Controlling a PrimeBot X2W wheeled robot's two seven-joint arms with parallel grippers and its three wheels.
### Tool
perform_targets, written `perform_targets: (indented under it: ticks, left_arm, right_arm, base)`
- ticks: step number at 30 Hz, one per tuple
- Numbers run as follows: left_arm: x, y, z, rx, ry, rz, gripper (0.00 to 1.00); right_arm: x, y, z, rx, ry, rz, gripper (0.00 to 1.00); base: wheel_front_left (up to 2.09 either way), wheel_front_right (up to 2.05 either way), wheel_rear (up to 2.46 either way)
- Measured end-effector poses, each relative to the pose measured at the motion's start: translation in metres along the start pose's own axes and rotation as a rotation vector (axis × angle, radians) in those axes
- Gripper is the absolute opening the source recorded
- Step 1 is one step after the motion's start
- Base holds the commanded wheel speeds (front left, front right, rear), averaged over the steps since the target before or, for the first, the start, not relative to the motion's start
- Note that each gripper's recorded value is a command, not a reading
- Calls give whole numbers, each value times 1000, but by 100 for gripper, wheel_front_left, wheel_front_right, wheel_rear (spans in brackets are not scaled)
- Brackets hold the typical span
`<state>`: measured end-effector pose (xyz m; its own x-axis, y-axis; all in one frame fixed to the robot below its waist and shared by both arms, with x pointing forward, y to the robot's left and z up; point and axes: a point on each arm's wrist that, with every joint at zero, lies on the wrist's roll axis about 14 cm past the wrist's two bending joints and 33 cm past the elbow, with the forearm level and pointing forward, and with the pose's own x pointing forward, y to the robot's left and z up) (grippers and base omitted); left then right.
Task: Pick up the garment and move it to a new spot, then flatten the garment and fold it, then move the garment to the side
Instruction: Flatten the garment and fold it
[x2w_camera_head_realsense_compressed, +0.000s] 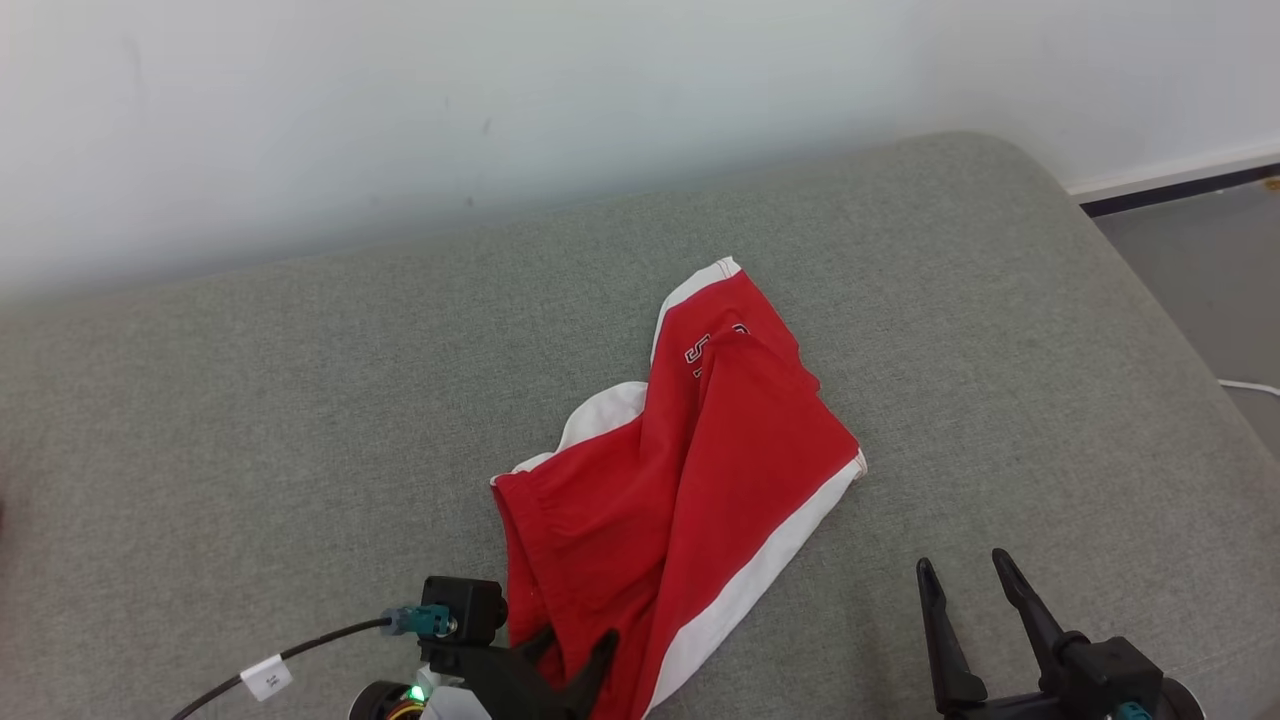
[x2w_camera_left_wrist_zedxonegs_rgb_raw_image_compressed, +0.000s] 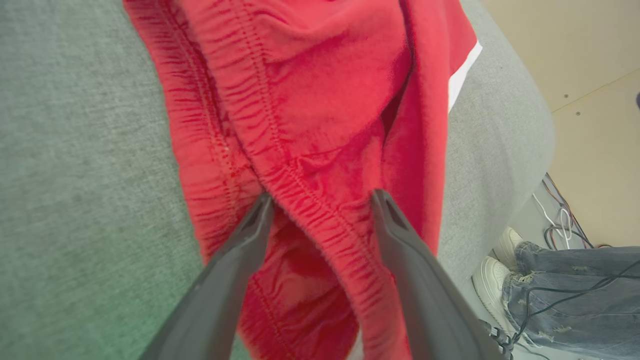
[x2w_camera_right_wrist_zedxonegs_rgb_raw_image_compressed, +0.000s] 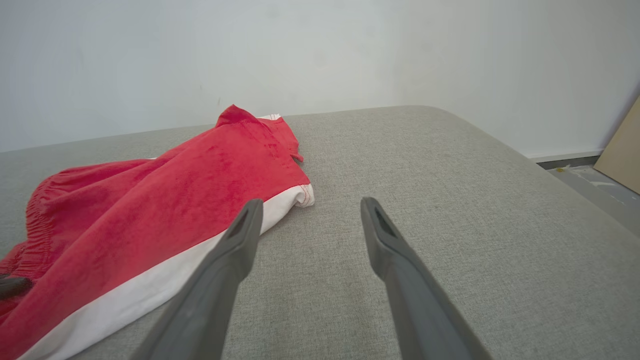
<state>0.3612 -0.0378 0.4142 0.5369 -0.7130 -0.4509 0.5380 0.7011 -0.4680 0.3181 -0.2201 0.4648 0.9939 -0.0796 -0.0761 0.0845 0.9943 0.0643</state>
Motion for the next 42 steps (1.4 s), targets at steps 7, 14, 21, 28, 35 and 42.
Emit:
perform_targets:
  ticks: [7, 14, 21, 28, 35, 42]
  left_arm:
    - [4, 0, 12, -6, -36, -7, 0]
    - [-4, 7, 64, -17, -259, 6, 0]
    - [-16, 35, 109, -11, -436, 85, 0]
    - [-16, 77, 137, -16, -524, 200, 0]
    - [-6, 107, 131, -9, -498, 261, 0]
    - [-16, 128, 119, 36, -463, 342, 0]
  right_arm:
    - [3, -1, -1, 1, 1, -5, 100]
    - [6, 2, -1, 3, -1, 5, 100]
    - [12, 9, -1, 6, -2, 28, 100]
    - [20, 12, -2, 1, 6, 37, 100]
    - [23, 5, -7, -5, 23, 16, 100]
    - [23, 4, -5, -6, 19, 13, 100]
  base:
    - [0, 0, 0]
    - [0, 0, 0]
    - [0, 0, 0]
    - [0, 0, 0]
    - [0, 0, 0]
    - [0, 0, 0]
